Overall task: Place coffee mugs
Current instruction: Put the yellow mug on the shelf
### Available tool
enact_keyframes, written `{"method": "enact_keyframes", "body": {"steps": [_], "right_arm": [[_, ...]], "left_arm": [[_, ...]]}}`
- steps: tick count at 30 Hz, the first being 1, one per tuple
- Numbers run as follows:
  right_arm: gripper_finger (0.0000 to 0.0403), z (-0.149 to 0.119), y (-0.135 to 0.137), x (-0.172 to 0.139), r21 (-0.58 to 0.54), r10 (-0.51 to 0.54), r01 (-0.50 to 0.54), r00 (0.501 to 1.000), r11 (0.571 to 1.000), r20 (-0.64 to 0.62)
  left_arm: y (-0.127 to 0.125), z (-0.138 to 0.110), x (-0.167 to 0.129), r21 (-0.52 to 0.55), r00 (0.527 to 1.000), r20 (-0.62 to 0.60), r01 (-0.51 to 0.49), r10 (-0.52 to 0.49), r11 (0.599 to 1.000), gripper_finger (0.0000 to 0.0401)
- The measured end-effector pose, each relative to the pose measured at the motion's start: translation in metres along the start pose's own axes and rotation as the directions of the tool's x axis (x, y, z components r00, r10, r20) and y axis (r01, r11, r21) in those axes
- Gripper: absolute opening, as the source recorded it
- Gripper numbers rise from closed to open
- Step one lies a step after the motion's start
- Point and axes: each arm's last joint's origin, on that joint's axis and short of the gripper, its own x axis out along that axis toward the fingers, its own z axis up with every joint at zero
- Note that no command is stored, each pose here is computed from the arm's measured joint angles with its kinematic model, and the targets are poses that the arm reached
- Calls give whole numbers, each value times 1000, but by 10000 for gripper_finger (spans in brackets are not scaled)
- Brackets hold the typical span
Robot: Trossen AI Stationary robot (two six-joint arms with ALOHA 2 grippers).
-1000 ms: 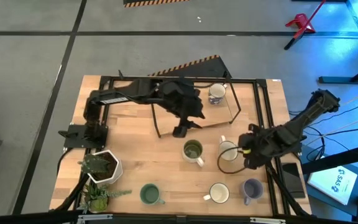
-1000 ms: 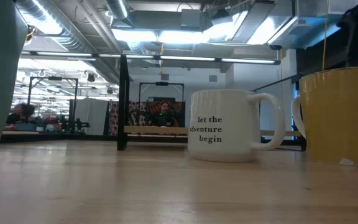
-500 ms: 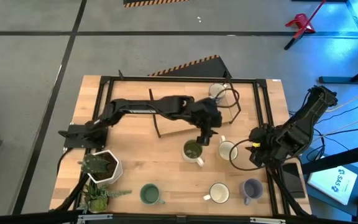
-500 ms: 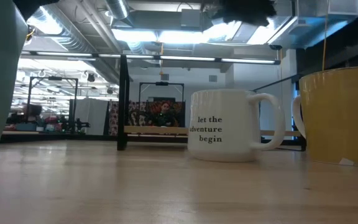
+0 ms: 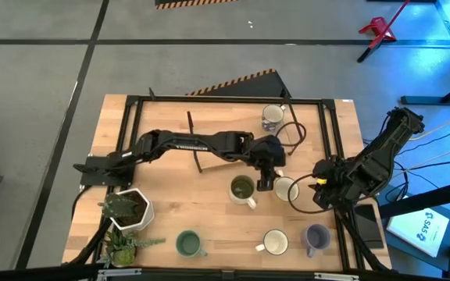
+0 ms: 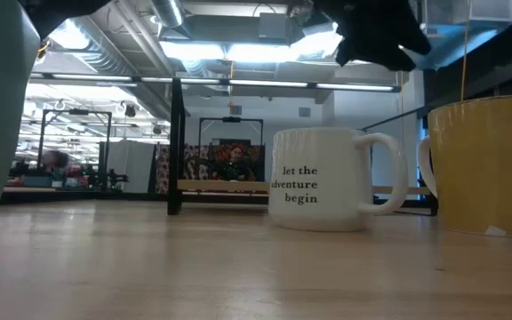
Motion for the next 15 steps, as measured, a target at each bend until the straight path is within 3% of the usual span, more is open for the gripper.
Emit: {"method": "enact_keyframes", "body": {"steps": [15], "right_arm": [[175,0,0,0,1,0,0,1000,1000,3]], "left_arm": [[-5,-10,28,-37,997,6,-71,72,997,181]]}}
